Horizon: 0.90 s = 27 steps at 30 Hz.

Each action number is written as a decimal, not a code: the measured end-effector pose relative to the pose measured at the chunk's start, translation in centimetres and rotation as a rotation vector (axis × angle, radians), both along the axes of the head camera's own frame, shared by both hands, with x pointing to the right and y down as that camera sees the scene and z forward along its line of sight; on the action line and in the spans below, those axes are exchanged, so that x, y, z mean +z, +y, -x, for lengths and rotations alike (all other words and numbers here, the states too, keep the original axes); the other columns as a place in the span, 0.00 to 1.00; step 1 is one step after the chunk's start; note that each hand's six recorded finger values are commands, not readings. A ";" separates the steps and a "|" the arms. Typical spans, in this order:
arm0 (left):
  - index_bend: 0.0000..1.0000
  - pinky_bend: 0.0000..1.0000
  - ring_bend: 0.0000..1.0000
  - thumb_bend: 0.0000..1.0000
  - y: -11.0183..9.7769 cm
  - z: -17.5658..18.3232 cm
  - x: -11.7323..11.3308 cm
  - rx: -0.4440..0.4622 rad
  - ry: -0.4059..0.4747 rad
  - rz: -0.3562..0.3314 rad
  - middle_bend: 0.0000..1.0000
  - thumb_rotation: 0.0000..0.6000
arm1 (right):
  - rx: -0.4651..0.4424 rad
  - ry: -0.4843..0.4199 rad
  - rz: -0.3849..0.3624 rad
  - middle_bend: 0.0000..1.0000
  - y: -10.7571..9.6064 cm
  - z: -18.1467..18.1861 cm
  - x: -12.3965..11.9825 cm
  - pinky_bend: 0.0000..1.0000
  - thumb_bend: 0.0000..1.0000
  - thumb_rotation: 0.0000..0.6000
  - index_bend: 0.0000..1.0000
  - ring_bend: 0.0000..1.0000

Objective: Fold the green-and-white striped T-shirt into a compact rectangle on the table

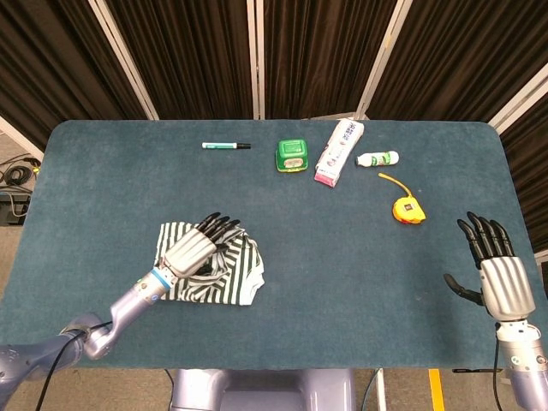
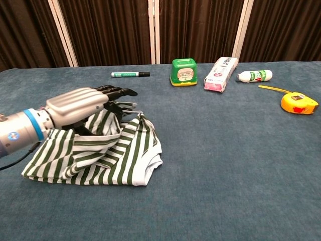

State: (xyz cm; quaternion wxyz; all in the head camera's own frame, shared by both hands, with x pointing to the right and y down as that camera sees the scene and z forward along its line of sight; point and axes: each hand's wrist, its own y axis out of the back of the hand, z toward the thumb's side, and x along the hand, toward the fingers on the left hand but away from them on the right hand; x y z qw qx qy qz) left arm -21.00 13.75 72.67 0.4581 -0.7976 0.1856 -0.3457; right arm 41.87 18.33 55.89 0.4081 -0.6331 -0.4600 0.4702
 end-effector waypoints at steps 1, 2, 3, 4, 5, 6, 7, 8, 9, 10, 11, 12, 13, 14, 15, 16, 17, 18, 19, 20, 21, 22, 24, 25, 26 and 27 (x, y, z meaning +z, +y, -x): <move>0.84 0.00 0.00 0.46 0.0 -0.4 0.1 0.003 -0.001 0.000 0.00 1.00 | 0.001 0.000 0.000 0.00 0.0 0.0 0.0 0.00 0.12 1.00 0.05 0.00; 0.84 0.00 0.00 0.46 0.1 -0.7 0.2 0.006 -0.003 0.000 0.00 1.00 | 0.001 -0.001 0.001 0.00 0.0 0.0 0.0 0.00 0.12 1.00 0.05 0.00; 0.84 0.00 0.00 0.45 0.1 -1.0 0.3 0.008 -0.005 0.001 0.00 1.00 | 0.001 -0.001 0.000 0.00 0.0 0.0 0.0 0.00 0.12 1.00 0.05 0.00; 0.83 0.00 0.00 0.45 0.1 -1.1 0.3 0.009 -0.006 0.001 0.00 1.00 | 0.001 -0.001 0.000 0.00 0.0 -0.1 0.0 0.00 0.12 1.00 0.05 0.00; 0.80 0.00 0.00 0.45 0.1 -1.2 0.4 0.010 -0.008 0.001 0.00 1.00 | 0.001 -0.001 0.000 0.00 0.0 -0.1 0.0 0.00 0.12 1.00 0.05 0.00; 0.74 0.00 0.00 0.45 0.2 -1.4 0.4 0.011 -0.009 0.001 0.00 1.00 | 0.001 -0.001 0.000 0.00 0.0 -0.1 0.0 0.00 0.12 1.00 0.05 0.00; 0.59 0.00 0.00 0.43 0.2 -1.5 0.5 0.012 -0.011 0.002 0.00 1.00 | 0.002 -0.001 0.000 0.00 0.0 -0.1 0.0 0.00 0.12 1.00 0.05 0.00; 0.35 0.00 0.00 0.38 0.2 -1.6 0.5 0.012 -0.012 0.004 0.00 1.00 | 0.002 -0.001 0.000 0.00 0.0 -0.1 -0.1 0.00 0.12 1.00 0.05 0.00; 0.21 0.00 0.00 0.32 0.3 -1.7 0.6 0.012 -0.013 0.007 0.00 1.00 | 0.002 0.000 0.000 0.00 0.0 -0.1 -0.1 0.00 0.12 1.00 0.05 0.00; 0.06 0.00 0.00 0.23 0.3 -1.8 0.6 0.012 -0.014 0.010 0.00 1.00 | 0.002 -0.001 -0.001 0.00 0.0 -0.1 -0.1 0.00 0.12 1.00 0.05 0.00; 0.00 0.00 0.00 0.15 0.4 -1.9 0.7 0.010 -0.014 0.013 0.00 1.00 | 0.002 -0.002 -0.001 0.00 0.0 -0.1 -0.1 0.00 0.12 1.00 0.06 0.00; 0.00 0.00 0.00 0.11 0.4 -2.0 0.7 0.002 -0.011 0.019 0.00 1.00 | 0.002 -0.002 -0.001 0.00 0.0 -0.1 -0.1 0.00 0.12 1.00 0.06 0.00; 0.00 0.00 0.00 0.06 0.4 -2.1 0.6 -0.004 -0.006 0.024 0.00 1.00 | 0.002 -0.002 -0.001 0.00 0.0 -0.1 -0.1 0.00 0.12 1.00 0.06 0.00; 0.00 0.00 0.00 0.02 0.4 -2.2 0.4 -0.011 0.002 0.029 0.00 1.00 | 0.001 -0.002 0.000 0.00 0.0 -0.1 -0.1 0.00 0.12 1.00 0.06 0.00; 0.00 0.00 0.00 0.01 0.3 -2.4 0.1 -0.021 0.018 0.034 0.00 1.00 | 0.000 -0.002 0.001 0.00 0.0 -0.1 -0.1 0.00 0.12 1.00 0.06 0.00; 0.00 0.00 0.00 0.00 0.1 -2.6 -0.2 -0.030 0.034 0.035 0.00 1.00 | -0.001 -0.002 0.001 0.00 0.0 0.0 -0.1 0.00 0.12 1.00 0.06 0.00; 0.00 0.00 0.00 0.00 -0.1 -2.6 -0.6 -0.041 0.052 0.032 0.00 1.00 | -0.003 -0.002 0.001 0.00 0.0 0.0 -0.1 0.00 0.12 1.00 0.06 0.00; 0.00 0.00 0.00 0.00 -0.5 -2.7 -1.2 -0.057 0.079 0.023 0.00 1.00 | -0.005 -0.002 0.000 0.00 0.0 0.1 -0.1 0.00 0.12 1.00 0.06 0.00; 0.00 0.00 0.00 0.00 -0.8 -2.7 -1.8 -0.069 0.102 0.015 0.00 1.00 | -0.006 -0.002 0.000 0.00 0.1 0.1 -0.1 0.00 0.12 1.00 0.06 0.00; 0.00 0.00 0.00 0.00 -1.1 -2.7 -2.4 -0.082 0.126 0.007 0.00 1.00 | -0.007 -0.002 0.000 0.00 0.1 0.1 -0.1 0.00 0.12 1.00 0.06 0.00; 0.00 0.00 0.00 0.00 -1.6 -2.7 -3.2 -0.099 0.156 -0.005 0.00 1.00 | -0.008 -0.003 0.000 0.00 0.1 0.2 -0.1 0.00 0.12 1.00 0.06 0.00; 0.00 0.00 0.00 0.00 -2.0 -2.7 -3.9 -0.111 0.177 -0.016 0.00 1.00 | -0.009 -0.003 0.000 0.00 0.1 0.2 -0.1 0.00 0.12 1.00 0.06 0.00; 0.00 0.00 0.00 0.00 -2.9 -2.5 -5.1 -0.137 0.214 -0.039 0.00 1.00 | -0.011 -0.004 -0.002 0.00 0.1 0.2 -0.1 0.00 0.12 1.00 0.06 0.00; 0.00 0.00 0.00 0.00 -3.1 -2.4 -5.6 -0.146 0.225 -0.044 0.00 1.00 | -0.012 -0.005 -0.003 0.00 0.1 0.3 -0.2 0.00 0.12 1.00 0.06 0.00; 0.00 0.00 0.00 0.00 -3.3 -2.4 -5.9 -0.153 0.234 -0.046 0.00 1.00 | -0.013 -0.006 -0.004 0.00 0.2 0.3 -0.2 0.00 0.12 1.00 0.06 0.00; 0.00 0.00 0.00 0.00 -3.5 -2.2 -6.3 -0.158 0.243 -0.045 0.00 1.00 | -0.014 -0.006 -0.006 0.00 0.2 0.3 -0.3 0.00 0.12 1.00 0.06 0.00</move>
